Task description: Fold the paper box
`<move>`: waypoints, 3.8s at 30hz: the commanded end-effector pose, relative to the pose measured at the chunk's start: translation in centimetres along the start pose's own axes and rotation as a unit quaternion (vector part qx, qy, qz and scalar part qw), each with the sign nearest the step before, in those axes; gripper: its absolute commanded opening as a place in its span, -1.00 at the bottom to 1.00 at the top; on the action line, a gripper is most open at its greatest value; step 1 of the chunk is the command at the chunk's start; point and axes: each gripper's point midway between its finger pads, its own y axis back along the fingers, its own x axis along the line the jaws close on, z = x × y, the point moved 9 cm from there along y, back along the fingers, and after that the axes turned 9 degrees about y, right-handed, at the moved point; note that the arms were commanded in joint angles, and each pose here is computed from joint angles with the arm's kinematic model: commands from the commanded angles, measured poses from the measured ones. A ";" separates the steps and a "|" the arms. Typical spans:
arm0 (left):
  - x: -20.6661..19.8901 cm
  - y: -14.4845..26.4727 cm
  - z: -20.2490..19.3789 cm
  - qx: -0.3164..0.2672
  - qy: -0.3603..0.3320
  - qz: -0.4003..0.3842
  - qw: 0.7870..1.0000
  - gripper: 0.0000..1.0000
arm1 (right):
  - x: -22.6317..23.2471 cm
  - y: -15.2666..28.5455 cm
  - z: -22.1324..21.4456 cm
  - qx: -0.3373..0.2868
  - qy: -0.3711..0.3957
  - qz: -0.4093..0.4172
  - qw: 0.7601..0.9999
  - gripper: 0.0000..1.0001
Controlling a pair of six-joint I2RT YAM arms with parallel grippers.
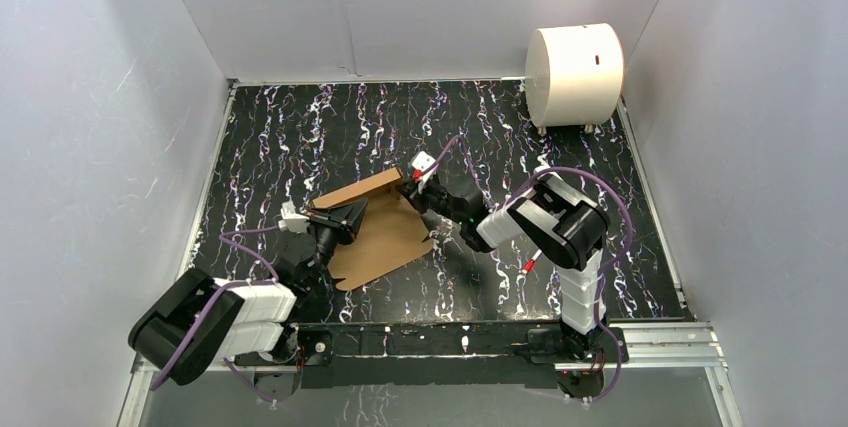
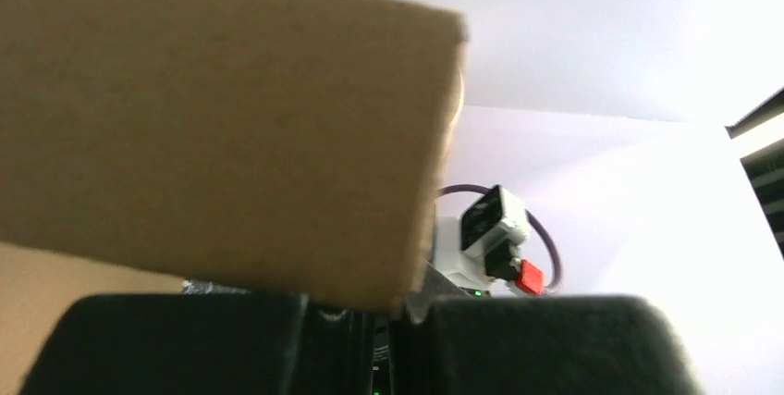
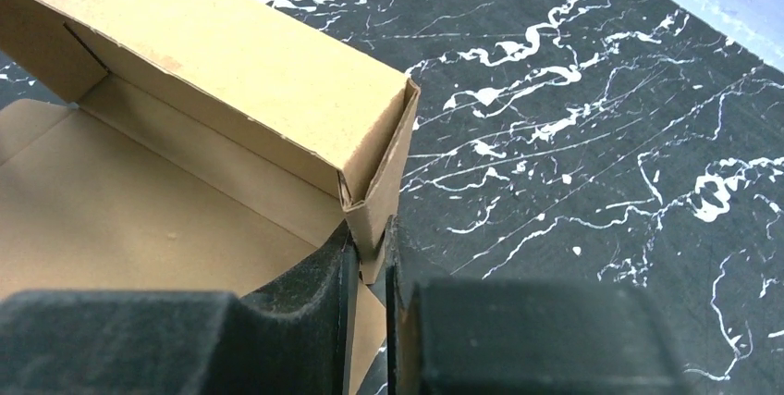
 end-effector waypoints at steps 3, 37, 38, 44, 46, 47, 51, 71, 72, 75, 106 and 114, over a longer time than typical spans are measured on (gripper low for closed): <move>-1.9 1.1 -0.7 0.035 -0.048 -0.046 0.997 -0.68 | 0.0 1.3 2.5 -0.020 0.008 -0.005 1.000 -1.00; -9.4 -2.9 -1.4 0.232 -0.475 0.150 0.836 0.32 | 0.7 3.8 2.3 0.037 0.019 0.086 0.995 -1.00; -9.3 -3.4 -1.4 0.243 -0.464 0.148 0.839 0.33 | 0.7 3.7 2.3 0.037 0.019 0.087 0.995 -1.00; -7.9 -5.7 -2.0 0.288 -0.410 0.138 0.854 0.33 | 0.8 3.6 2.2 0.032 0.016 0.086 0.996 -1.00; -7.4 -5.9 -2.0 0.288 -0.400 0.135 0.860 0.33 | 0.7 3.6 2.2 0.029 0.013 0.084 0.996 -1.00; -7.2 -6.0 -2.0 0.290 -0.395 0.136 0.861 0.33 | 0.8 3.6 2.1 0.029 0.012 0.084 0.996 -1.00; -6.1 -6.3 -2.2 0.303 -0.372 0.136 0.867 0.33 | 0.8 3.5 1.7 0.033 0.011 0.079 0.996 -1.00; -2.6 -5.3 -2.9 0.363 -0.249 0.156 0.884 0.10 | 0.9 3.4 1.6 0.016 -0.003 -0.064 0.998 -1.00; -2.6 -5.2 -3.0 0.365 -0.245 0.154 0.885 0.10 | 1.0 3.3 1.6 0.018 -0.003 -0.074 0.997 -1.00; -2.8 -4.9 -3.1 0.364 -0.233 0.150 0.889 0.08 | 1.3 3.1 1.6 0.018 -0.003 -0.096 0.995 -1.00; -4.6 -4.4 -2.0 0.326 -0.278 0.154 0.890 0.18 | 3.3 1.8 2.4 -0.023 -0.060 -0.067 0.996 -0.38; -8.7 -3.6 -0.1 0.250 -0.428 0.197 0.846 0.37 | 3.2 3.0 3.1 -0.012 -0.053 -0.064 0.996 0.17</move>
